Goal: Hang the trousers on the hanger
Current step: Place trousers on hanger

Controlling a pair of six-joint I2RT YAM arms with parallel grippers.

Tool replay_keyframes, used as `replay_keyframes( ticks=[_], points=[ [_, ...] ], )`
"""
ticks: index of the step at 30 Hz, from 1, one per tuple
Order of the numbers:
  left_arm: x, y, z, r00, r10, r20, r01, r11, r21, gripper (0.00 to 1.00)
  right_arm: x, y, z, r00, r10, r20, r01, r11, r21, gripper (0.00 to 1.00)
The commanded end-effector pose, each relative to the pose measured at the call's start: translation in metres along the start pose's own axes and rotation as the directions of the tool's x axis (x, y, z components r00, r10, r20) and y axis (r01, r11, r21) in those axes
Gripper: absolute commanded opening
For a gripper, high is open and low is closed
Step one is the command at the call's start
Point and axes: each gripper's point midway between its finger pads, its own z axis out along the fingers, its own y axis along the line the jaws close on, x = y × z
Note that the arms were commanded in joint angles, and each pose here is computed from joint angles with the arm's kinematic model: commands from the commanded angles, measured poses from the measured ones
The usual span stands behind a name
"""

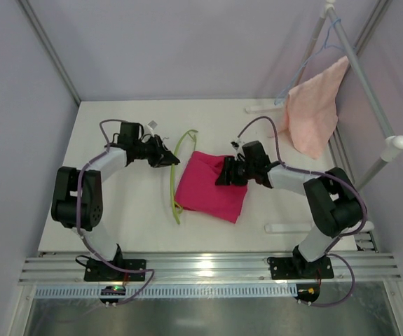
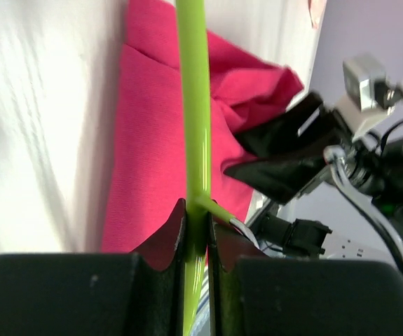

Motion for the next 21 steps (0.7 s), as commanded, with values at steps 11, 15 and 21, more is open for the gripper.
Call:
replay_keyframes(
  ticks=[11,15,21],
  points=[
    [-0.028,0.029,-0.006,0.983,0.117,-0.141,-0.132,0.986,-0.101,0.00,-0.021,0.083,-0.028,0.979,0.007,0.206,-0.018,0.999,0.050,0.57],
    [-0.022,0.036,-0.009,0.981,0.118,-0.155,-0.138,0.982,-0.126,0.01,-0.071,0.079,-0.059,0.968,-0.113,0.223,0.116,0.993,0.002,0.59],
    [-0.022,0.042,-0.006,0.982,0.105,-0.158,-0.129,0.981,-0.147,0.01,-0.106,0.057,-0.028,0.953,-0.291,0.085,0.294,0.956,-0.018,0.63]
  ],
)
